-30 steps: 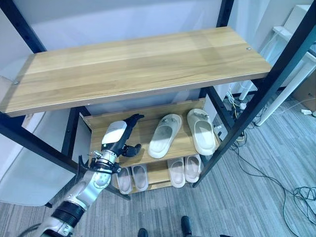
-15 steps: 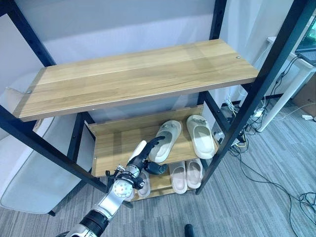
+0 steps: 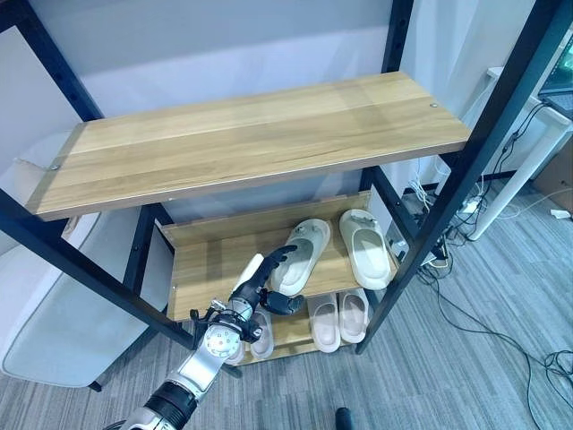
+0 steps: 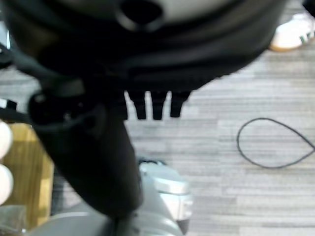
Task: Arrange the slippers neatly on the shoe rack.
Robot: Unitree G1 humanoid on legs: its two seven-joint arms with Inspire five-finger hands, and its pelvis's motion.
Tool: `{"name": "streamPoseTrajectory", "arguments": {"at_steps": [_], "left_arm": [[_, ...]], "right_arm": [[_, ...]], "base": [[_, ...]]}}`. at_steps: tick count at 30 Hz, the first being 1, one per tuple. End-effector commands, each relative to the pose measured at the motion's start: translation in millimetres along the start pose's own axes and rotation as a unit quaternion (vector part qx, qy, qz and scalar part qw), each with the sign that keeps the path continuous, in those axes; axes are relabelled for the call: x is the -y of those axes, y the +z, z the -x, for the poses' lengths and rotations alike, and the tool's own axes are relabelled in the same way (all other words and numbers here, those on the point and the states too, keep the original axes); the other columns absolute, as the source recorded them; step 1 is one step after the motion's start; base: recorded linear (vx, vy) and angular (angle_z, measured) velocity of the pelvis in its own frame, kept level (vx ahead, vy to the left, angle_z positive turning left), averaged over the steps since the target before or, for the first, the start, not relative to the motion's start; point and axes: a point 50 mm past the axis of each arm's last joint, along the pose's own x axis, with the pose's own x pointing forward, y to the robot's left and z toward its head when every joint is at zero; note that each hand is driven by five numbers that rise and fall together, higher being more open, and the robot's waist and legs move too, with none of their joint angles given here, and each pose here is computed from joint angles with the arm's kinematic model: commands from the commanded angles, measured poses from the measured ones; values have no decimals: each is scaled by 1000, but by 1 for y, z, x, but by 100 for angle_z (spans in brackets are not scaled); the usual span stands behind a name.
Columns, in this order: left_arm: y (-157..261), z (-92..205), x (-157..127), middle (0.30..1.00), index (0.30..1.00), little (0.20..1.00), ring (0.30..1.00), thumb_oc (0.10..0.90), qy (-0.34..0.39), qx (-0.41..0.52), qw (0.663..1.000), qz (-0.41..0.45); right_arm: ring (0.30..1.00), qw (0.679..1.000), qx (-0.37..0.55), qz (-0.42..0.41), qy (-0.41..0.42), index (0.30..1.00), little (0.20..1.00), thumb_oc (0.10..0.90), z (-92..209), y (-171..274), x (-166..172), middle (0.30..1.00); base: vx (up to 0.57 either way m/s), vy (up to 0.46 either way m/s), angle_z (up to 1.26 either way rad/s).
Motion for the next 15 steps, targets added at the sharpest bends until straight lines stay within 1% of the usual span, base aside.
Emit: {"name": "streamPoseTrajectory", "arguments": {"at_steps": [1, 5, 8, 10, 11, 12, 15], "left_arm": [[70, -13, -48, 900, 900, 900, 900, 800, 71, 163, 982, 65], [76, -11, -54, 900, 900, 900, 900, 800, 75, 178, 979, 67], [66, -12, -50, 900, 900, 900, 900, 800, 67, 153, 984, 68], [54, -14, -41, 900, 900, 900, 900, 800, 51, 124, 986, 96], [54, -14, -41, 900, 900, 900, 900, 800, 50, 124, 986, 96], [44, -14, -39, 900, 900, 900, 900, 800, 48, 99, 987, 113], [35, -15, -40, 900, 900, 900, 900, 800, 53, 78, 991, 97]], "right_arm": [[900, 999, -11, -31, 22, 900, 900, 800, 0, -4, -16, 900], [900, 999, -10, -33, 31, 900, 900, 800, 0, -2, -20, 900], [900, 999, -4, -21, 35, 900, 900, 800, -1, 4, -21, 900], [900, 999, 0, -15, 37, 900, 900, 800, -1, 8, -22, 900], [900, 999, 0, -15, 37, 900, 900, 800, -1, 8, -21, 900], [900, 999, 0, -16, 36, 900, 900, 800, -1, 7, -21, 900], [900, 999, -5, -17, 34, 900, 900, 800, -1, 5, -20, 900]], "base": [[11, 1, 5], [11, 0, 10], [14, -1, 9], [0, 0, 0], [0, 0, 0], [0, 0, 0], [0, 0, 0]]}}
